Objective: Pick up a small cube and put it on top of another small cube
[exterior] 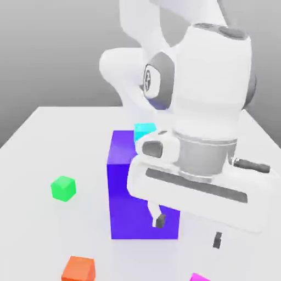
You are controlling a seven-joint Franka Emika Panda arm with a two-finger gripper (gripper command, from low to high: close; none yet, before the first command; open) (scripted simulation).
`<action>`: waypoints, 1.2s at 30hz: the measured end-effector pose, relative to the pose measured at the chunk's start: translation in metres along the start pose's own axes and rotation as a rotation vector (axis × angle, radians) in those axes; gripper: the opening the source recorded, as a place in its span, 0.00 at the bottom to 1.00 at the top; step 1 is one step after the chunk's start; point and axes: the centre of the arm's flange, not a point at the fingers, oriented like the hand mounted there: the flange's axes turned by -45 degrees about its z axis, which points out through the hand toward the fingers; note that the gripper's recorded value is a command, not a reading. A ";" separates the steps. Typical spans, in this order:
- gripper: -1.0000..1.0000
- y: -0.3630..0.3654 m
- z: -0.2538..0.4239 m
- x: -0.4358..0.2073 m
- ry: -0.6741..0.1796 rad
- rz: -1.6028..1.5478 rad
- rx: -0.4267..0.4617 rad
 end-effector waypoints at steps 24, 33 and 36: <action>0.00 0.079 0.065 -0.006 -0.098 0.314 -0.067; 0.00 0.317 0.031 -0.028 -0.071 1.000 -0.158; 0.00 0.365 0.020 -0.061 -0.070 1.200 -0.156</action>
